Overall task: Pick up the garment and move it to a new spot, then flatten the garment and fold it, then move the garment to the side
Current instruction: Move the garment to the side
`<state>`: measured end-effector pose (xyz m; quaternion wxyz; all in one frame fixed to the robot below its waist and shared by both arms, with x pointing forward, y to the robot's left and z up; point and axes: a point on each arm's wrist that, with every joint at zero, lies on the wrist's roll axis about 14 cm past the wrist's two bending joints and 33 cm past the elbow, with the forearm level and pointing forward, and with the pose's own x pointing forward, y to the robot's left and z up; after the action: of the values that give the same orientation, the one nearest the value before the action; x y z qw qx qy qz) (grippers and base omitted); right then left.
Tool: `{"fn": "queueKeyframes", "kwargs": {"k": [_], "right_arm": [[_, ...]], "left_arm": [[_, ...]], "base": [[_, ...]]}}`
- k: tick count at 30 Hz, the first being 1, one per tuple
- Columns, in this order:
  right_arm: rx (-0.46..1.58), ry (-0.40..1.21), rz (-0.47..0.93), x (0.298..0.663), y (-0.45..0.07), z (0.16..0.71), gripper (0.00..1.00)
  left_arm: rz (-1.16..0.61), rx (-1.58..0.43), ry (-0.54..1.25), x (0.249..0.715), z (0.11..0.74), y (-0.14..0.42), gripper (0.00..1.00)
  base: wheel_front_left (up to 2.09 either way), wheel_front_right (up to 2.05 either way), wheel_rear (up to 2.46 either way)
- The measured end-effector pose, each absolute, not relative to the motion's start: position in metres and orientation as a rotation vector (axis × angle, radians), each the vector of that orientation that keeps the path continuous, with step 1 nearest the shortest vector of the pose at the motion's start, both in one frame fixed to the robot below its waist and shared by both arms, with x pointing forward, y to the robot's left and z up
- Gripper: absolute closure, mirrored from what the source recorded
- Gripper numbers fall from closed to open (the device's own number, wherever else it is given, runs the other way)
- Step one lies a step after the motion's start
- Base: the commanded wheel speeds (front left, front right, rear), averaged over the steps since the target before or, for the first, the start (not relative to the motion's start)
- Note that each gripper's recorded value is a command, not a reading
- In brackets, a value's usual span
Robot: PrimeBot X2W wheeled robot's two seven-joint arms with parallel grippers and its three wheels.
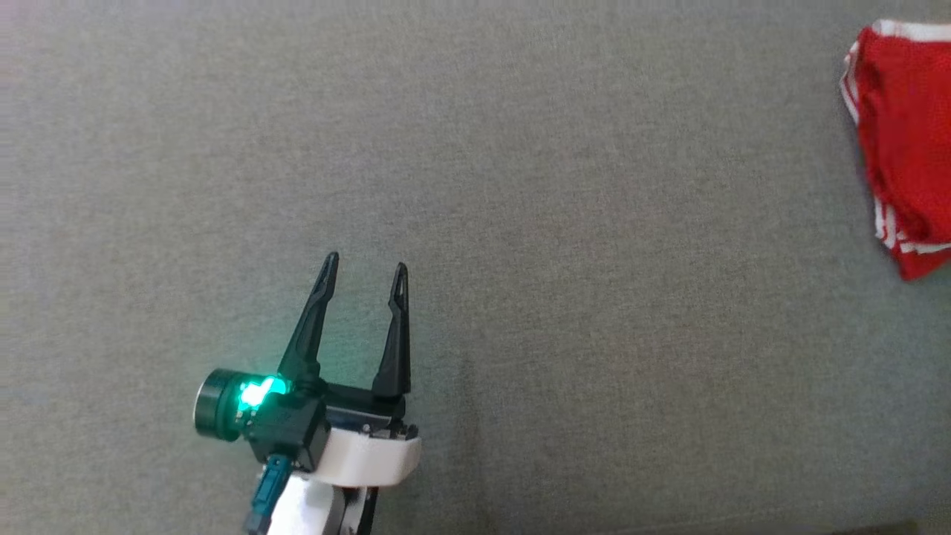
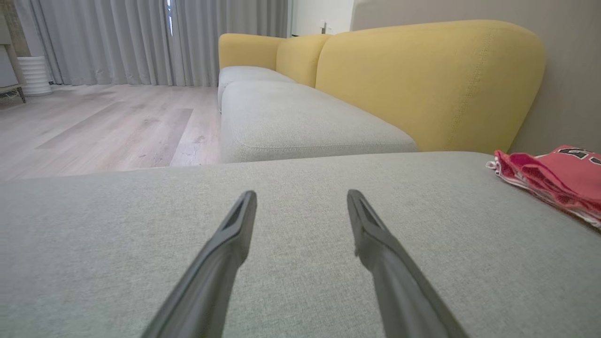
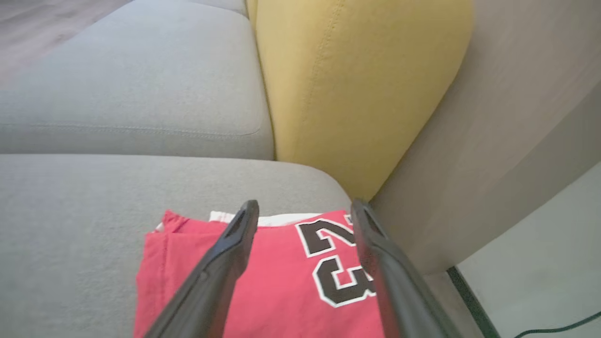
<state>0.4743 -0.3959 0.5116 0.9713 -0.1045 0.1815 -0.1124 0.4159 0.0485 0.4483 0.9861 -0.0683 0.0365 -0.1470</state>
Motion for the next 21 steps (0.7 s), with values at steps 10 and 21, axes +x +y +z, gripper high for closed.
{"fn": "queueKeyframes", "kwargs": {"k": [10,21], "right_arm": [[-0.034,0.335,0.008,0.421,-0.270,0.469,0.00],[0.169,0.082,0.189,0.353,-0.163,0.472,0.00]], "left_arm": [[-0.182,-0.235,-0.003,0.386,0.492,0.075,0.00],[-0.104,-0.260,-0.080,0.331,0.519,0.105,0.00]], "base": [[0.00,0.00,0.00],[0.00,0.00,0.00]]}}
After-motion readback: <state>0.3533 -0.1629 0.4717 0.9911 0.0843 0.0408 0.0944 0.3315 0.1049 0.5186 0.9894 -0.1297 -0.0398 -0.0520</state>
